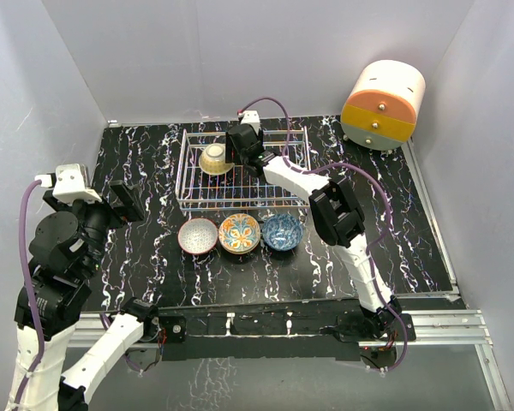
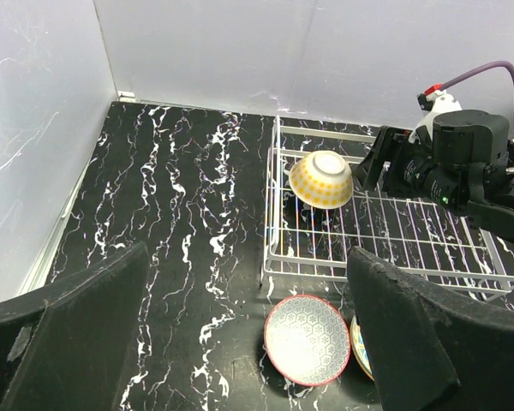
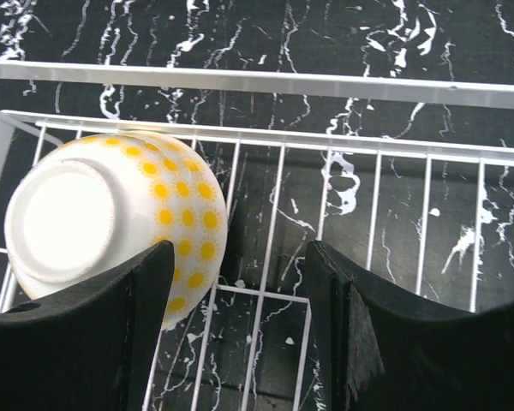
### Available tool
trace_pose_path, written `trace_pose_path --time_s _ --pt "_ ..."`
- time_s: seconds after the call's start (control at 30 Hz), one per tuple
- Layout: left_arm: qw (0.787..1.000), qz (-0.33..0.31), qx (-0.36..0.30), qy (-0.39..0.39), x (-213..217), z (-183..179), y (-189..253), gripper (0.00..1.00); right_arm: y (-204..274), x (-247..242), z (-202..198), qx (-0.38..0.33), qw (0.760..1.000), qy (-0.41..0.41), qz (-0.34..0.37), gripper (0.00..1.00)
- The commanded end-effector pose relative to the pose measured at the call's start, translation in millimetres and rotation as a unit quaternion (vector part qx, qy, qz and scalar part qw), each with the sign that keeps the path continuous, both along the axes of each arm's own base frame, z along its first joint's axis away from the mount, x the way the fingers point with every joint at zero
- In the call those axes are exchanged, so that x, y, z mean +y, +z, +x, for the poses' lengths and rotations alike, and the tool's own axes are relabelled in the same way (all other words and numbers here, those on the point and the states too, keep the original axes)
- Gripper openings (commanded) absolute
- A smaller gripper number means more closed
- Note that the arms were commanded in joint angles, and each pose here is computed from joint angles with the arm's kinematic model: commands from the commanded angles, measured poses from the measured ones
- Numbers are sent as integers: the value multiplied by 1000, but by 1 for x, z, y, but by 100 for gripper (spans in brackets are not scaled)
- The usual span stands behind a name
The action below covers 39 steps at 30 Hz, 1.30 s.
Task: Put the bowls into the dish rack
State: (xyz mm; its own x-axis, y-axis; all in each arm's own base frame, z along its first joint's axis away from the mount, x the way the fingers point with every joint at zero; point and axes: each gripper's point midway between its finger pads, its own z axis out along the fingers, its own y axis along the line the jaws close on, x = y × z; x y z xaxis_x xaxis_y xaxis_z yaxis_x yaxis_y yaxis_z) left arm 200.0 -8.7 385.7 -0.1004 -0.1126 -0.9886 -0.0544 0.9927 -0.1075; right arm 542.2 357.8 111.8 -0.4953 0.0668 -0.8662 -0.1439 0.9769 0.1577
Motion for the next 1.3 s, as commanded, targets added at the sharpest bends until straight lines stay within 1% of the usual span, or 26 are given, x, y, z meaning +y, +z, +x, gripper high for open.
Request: trace_pose_path --time_s 0.0,0.33,0.6,0.87,1.0,1.2,1.27 --pt "1000 10 -1 5 4 -3 0 97 31 19 10 -45 997 27 55 65" --pt "1000 15 2 8 6 -5 -1 97 34 40 15 -47 993 38 103 65" --pt "1000 18 0 13 10 -8 1 97 36 59 11 -51 990 59 118 65" --pt "1000 18 2 15 11 -10 -1 97 39 65 8 -63 987 61 134 65" --pt "1000 18 2 18 12 -11 -1 97 58 55 4 -82 987 49 131 66" --pt "1000 14 2 15 10 -9 -1 97 130 27 -15 -148 979 40 138 66" --pt "1000 12 2 14 9 -8 -1 97 145 19 -28 -152 979 47 131 66"
